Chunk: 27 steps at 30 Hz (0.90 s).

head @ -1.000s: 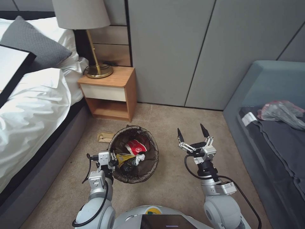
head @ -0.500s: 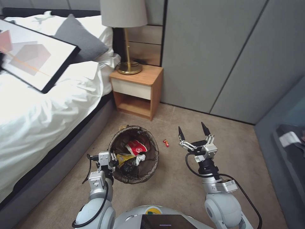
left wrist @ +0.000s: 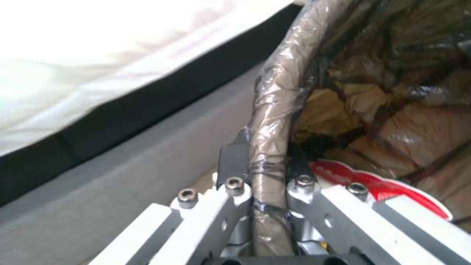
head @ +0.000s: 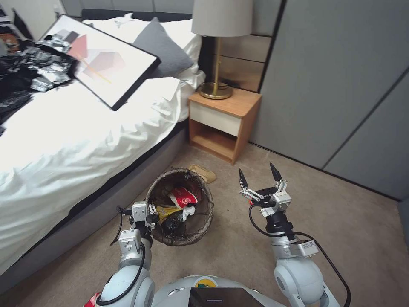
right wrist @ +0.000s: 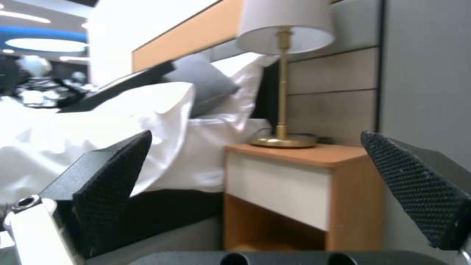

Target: Pick up the trash bin, then pick up the garbage from the floor and place it into the trash bin.

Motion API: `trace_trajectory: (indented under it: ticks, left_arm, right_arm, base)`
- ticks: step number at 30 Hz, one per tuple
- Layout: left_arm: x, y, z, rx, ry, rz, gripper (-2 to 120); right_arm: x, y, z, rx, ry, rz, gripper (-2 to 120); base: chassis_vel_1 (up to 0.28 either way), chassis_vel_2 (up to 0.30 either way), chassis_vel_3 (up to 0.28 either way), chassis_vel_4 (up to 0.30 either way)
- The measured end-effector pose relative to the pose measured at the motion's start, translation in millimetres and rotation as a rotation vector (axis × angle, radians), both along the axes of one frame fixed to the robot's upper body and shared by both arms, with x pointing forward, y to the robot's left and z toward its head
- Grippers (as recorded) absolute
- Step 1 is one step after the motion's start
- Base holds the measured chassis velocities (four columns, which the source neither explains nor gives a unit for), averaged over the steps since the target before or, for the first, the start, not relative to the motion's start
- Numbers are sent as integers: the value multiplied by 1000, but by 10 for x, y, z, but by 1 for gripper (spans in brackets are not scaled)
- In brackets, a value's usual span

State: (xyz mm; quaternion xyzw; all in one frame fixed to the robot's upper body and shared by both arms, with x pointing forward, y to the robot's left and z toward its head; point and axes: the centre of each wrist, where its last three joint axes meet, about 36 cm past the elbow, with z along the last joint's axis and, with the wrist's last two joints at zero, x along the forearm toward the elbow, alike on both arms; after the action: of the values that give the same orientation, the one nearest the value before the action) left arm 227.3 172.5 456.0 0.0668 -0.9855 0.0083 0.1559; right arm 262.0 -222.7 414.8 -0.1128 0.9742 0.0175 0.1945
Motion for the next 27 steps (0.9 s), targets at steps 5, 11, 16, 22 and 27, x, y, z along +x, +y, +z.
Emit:
trace_trajectory:
  ticks: [5,11,16,22,27]
  left_arm:
    - [9,-1,-14,-1,-30,-7,0]
    - [22,-7,-39,9,-42,-16,0]
    - [13,-9,-41,11,-40,-21,0]
    - [-9,-15,-36,13,-36,-23,0]
    - [-41,-12,-31,19,-31,-24,0]
  right_arm:
    - [14,-11,-29,-2,6,-4,100]
    - [100,-73,-28,-7,11,-23,100]
    - [303,-197,-18,-22,39,-86,100]
    - [636,-377,-90,-20,136,-184,100]
    - [950,-594,-412,-37,270,-236,100]
  base:
    - [59,61,83,44]
    - [0,0,0,0]
    - [0,0,0,0]
    - [0,0,0,0]
    - [0,0,0,0]
